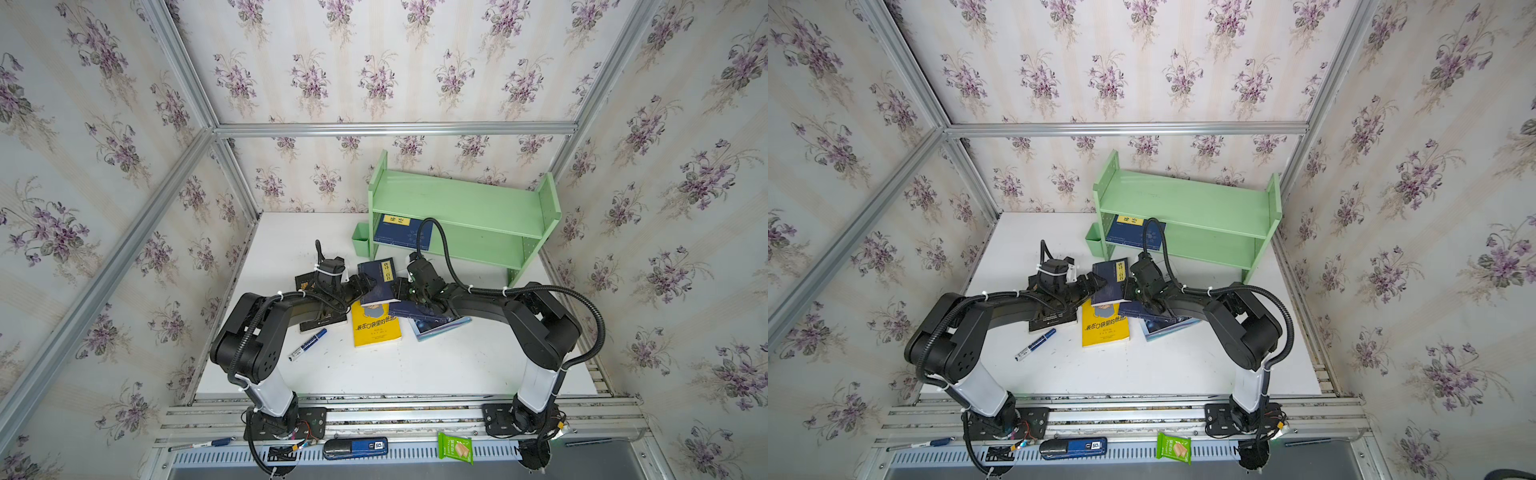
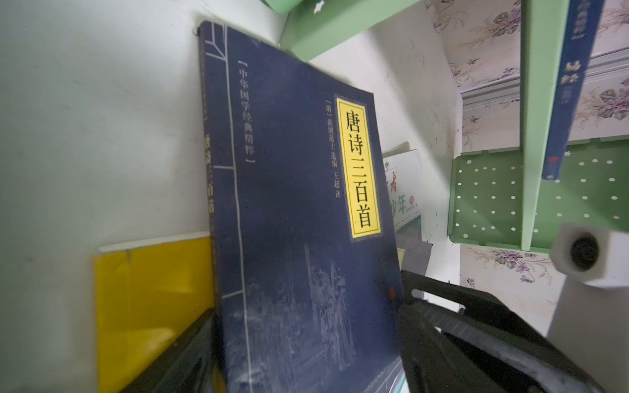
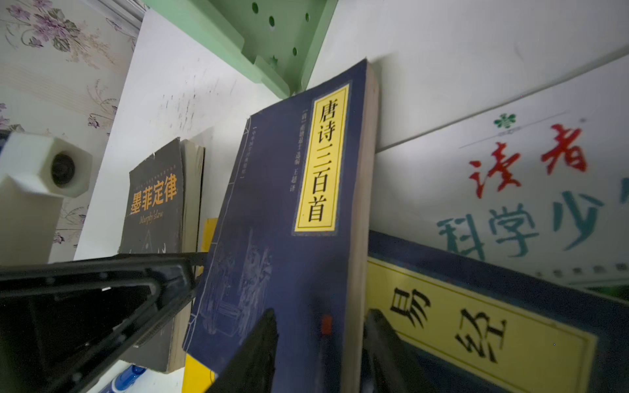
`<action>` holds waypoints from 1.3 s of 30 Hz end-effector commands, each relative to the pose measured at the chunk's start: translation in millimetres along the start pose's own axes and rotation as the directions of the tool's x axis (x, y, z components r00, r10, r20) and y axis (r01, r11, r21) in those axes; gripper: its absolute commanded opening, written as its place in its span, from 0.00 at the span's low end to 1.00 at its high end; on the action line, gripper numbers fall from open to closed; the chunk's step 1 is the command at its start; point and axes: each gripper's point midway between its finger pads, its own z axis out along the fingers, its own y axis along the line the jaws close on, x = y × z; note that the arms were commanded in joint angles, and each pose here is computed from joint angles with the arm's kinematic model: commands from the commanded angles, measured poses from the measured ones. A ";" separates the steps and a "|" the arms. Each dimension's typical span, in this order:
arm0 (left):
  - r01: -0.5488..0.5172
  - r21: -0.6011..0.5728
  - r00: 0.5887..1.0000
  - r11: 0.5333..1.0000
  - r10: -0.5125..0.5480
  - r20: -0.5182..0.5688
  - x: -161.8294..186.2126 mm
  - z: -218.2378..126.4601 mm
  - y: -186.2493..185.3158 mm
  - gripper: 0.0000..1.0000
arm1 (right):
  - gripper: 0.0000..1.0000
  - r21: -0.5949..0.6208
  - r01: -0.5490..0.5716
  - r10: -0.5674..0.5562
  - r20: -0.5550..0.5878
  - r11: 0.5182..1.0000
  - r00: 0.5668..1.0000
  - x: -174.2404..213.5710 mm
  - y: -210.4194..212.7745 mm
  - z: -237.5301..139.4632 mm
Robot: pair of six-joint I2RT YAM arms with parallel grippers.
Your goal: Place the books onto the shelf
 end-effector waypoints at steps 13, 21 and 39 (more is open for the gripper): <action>0.100 0.243 0.995 0.965 -0.093 -0.039 3.8 -12.2 -28.4 0.56 | 0.31 0.052 -0.011 0.016 -0.085 0.999 0.996 26.3 -16.0 10.0; 0.112 0.330 0.993 0.937 -0.095 -0.065 4.0 -12.7 -41.7 0.43 | 0.31 -0.037 0.005 -0.008 -0.070 0.999 0.998 20.7 1.0 8.0; 0.087 0.353 0.996 0.932 -0.079 -0.037 8.2 -44.8 -57.9 0.13 | 0.50 -0.215 -0.015 0.024 0.039 0.976 0.999 -30.2 23.0 -68.6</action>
